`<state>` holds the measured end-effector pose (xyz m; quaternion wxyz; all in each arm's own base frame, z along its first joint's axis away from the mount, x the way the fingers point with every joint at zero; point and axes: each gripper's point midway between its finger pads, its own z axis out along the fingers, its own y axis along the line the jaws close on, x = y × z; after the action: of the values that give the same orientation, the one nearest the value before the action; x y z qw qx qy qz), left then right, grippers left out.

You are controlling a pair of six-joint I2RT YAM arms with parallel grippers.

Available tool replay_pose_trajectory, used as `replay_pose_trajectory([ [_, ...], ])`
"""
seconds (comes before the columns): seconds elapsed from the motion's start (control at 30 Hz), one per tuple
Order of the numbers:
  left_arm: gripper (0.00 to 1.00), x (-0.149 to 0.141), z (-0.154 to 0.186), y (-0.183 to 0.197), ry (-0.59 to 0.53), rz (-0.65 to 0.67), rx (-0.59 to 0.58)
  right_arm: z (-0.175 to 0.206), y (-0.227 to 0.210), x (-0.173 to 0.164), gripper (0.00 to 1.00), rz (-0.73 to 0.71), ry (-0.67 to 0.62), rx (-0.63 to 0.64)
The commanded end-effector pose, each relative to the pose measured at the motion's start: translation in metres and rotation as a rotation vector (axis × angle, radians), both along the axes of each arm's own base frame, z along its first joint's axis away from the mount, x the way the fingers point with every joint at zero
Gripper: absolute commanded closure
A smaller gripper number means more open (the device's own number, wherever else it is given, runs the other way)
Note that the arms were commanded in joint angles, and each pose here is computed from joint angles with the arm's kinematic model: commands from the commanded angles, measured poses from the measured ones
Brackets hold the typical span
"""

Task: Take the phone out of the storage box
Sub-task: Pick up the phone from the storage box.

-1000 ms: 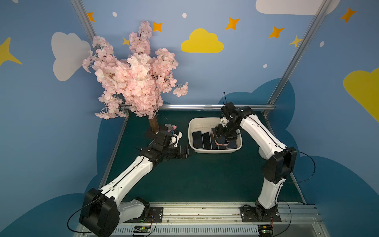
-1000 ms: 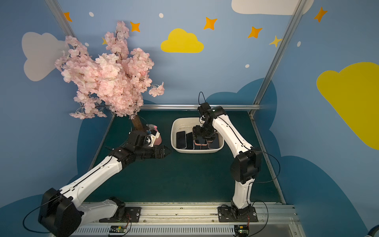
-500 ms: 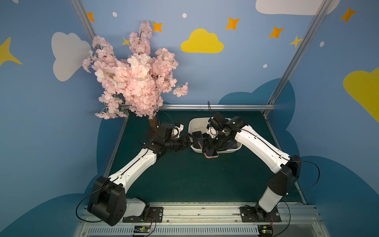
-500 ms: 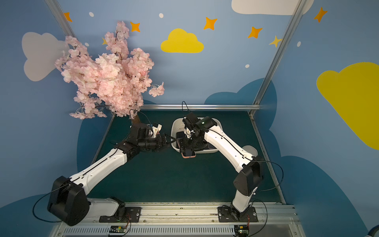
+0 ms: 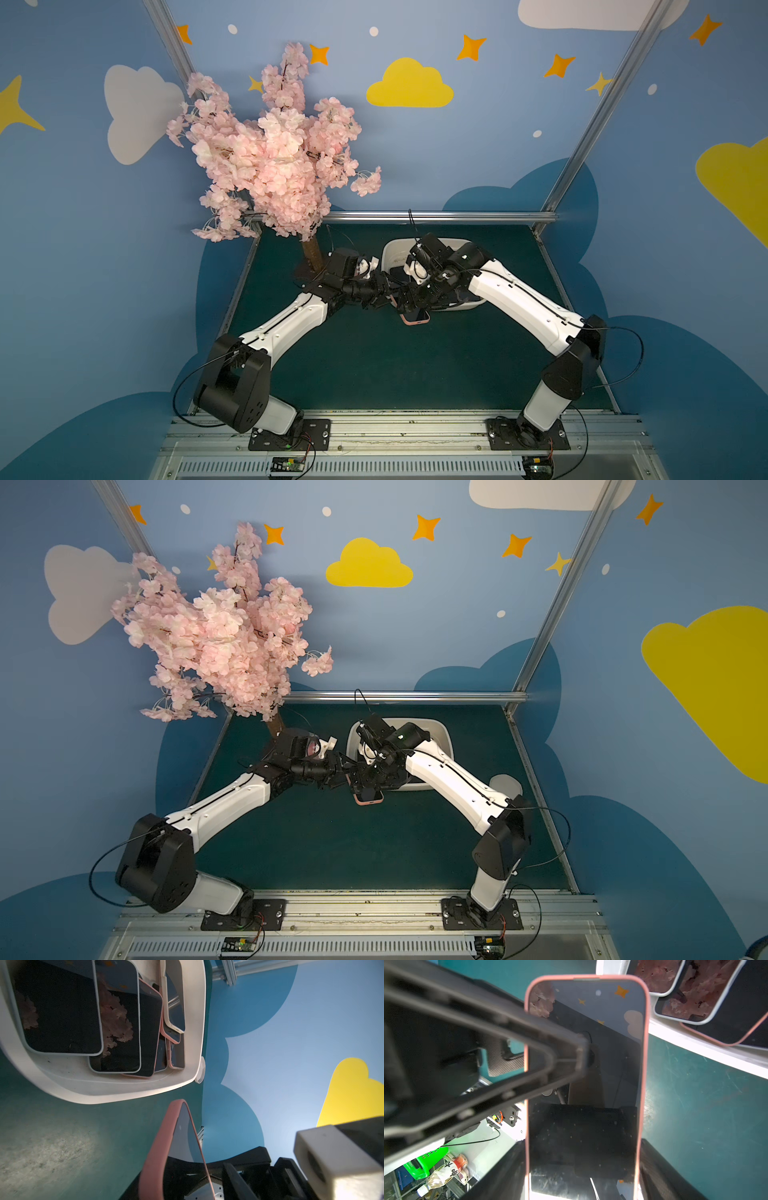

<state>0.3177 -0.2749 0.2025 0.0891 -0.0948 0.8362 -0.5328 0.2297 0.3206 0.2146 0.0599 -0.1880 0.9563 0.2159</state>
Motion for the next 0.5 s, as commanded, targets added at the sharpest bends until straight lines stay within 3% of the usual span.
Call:
replay_pose_trajectory([
  [0.0, 0.55, -0.0011, 0.0059, -0.0025, 0.000, -0.010, -0.022, 0.0129, 0.0111, -0.0016, 0.32, 0.013, -0.024, 0.060],
  [0.23, 0.78, -0.0011, 0.0009, -0.0038, 0.021, -0.016, -0.025, 0.0099, 0.0112, -0.0043, 0.26, 0.018, -0.020, 0.052],
  [0.47, 0.92, -0.0025, -0.0021, -0.0046, 0.028, -0.029, -0.021, 0.0087, 0.0112, -0.0034, 0.12, 0.011, -0.009, 0.055],
])
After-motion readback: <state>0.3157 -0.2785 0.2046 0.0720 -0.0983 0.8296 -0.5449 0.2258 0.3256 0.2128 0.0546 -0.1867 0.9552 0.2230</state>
